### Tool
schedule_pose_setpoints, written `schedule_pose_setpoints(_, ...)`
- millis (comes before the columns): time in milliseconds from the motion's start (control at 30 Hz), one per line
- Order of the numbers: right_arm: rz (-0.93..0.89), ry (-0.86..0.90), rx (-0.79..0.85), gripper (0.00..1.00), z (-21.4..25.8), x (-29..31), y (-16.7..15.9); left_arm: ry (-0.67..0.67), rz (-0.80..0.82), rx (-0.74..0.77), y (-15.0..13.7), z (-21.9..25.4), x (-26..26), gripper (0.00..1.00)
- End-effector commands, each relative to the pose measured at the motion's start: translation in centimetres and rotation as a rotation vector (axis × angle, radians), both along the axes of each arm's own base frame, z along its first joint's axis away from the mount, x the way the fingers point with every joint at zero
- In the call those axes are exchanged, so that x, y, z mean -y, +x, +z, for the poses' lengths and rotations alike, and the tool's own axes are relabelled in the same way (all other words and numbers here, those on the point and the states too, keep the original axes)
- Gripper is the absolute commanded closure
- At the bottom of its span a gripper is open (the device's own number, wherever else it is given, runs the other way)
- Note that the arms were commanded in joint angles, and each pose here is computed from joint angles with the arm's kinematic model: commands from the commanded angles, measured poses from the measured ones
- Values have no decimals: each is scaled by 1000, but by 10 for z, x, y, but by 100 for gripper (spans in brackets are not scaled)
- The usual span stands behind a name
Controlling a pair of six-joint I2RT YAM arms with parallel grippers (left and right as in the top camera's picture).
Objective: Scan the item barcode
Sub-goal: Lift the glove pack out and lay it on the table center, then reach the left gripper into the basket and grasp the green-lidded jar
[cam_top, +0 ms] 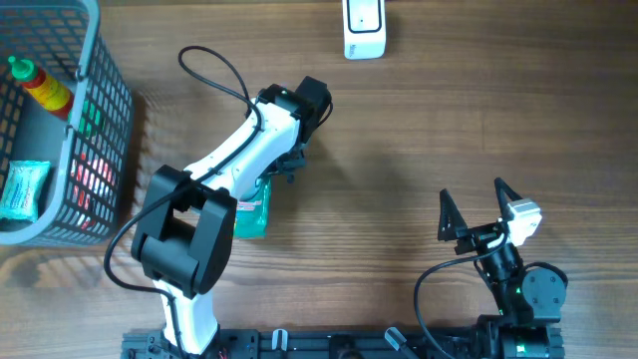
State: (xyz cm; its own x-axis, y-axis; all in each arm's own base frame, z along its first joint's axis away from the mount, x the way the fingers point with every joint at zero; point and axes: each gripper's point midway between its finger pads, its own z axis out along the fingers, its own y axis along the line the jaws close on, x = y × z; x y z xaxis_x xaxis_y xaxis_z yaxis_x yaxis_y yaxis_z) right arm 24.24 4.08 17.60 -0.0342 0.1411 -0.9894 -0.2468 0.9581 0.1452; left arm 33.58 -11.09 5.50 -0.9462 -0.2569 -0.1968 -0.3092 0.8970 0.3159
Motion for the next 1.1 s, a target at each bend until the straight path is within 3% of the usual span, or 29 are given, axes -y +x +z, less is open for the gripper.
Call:
schedule_pose_setpoints(0, -8, 11, 4, 0, 1, 1, 0, 26, 6, 4, 1, -5, -3, 60)
schedule_pose_setpoints(33, -8, 11, 4, 0, 1, 1, 0, 25, 6, 6, 2, -5, -3, 46)
schedule_pose_setpoints(67, -8, 11, 4, 0, 1, 1, 0, 24, 6, 7, 2, -5, -3, 42)
schedule_pose_setpoints(333, -8, 11, 4, 0, 1, 1, 0, -7, -8, 72, 7, 28, -1, 35)
schedule_pose_setpoints(400, -8, 11, 4, 0, 1, 1, 0, -25, -3, 167, 14, 67, -4, 4)
schedule_pose_setpoints(433, -8, 10, 4, 0, 1, 1, 0, -34, 2, 203, 17, 80, -6, 0)
schedule_pose_setpoints(633, -8, 11, 4, 0, 1, 1, 0, -121, 19, 453, 28, 178, -34, 0)
schedule_pose_setpoints(800, -8, 11, 4, 0, 1, 1, 0, -129, 130, 645, 31, 249, -101, 0)
schedule_pose_setpoints(933, -8, 11, 4, 0, 1, 1, 0, -98, 255, 748, 26, 289, -163, 0)
schedule_pose_setpoints(1067, -8, 11, 4, 0, 1, 1, 0, -164, 387, 791, 20, 298, -215, 0)
